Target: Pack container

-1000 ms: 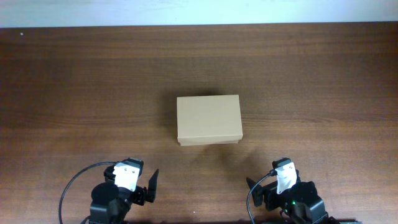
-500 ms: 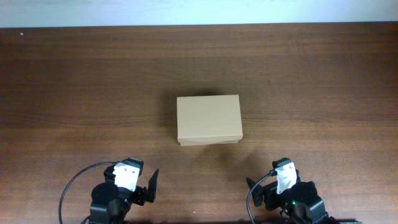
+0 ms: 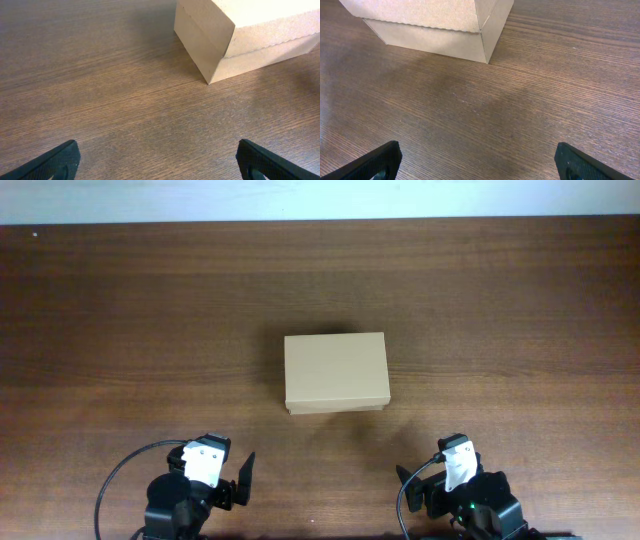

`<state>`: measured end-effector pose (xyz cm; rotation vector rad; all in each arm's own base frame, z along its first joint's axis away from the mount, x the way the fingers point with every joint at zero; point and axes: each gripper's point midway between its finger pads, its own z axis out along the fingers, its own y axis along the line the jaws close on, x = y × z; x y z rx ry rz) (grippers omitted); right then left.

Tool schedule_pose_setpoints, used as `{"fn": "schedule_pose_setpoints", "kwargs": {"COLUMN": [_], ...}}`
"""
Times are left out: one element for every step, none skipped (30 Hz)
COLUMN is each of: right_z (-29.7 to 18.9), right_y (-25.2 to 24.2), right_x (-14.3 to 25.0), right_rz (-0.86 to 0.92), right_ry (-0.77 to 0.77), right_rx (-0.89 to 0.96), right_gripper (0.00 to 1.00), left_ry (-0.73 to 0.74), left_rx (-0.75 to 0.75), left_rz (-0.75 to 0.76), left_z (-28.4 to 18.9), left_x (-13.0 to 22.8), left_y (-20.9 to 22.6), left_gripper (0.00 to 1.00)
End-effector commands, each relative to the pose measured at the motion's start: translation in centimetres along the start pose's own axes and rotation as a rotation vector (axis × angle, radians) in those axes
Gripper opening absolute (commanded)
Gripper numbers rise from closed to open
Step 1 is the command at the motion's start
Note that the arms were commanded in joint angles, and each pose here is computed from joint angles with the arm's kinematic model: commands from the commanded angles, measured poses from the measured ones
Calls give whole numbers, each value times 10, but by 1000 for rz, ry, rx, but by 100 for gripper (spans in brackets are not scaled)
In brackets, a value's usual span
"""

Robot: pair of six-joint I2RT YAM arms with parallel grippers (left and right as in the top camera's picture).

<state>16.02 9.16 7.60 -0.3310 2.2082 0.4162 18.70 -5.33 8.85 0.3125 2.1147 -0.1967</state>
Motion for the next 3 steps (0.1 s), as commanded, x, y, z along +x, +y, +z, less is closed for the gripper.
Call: {"fn": "schedule_pose_setpoints", "kwargs": {"right_z": [2,2,2], "right_y": [2,2,2], "right_x": [2,2,2], "right_rz": [5,5,5], "right_ry": [0,-1,0], "right_rx": [-13,-13,-13], "right_gripper": [99,99,99], "left_ry": [-3,-3,-3], "left_rx": [-15,-15,-15], "left_rz": [-13,-13,-13], "left_z": [1,1,1], "left_x": [1,1,1], "left_y": [3,3,3], "left_gripper": [100,100,99]}}
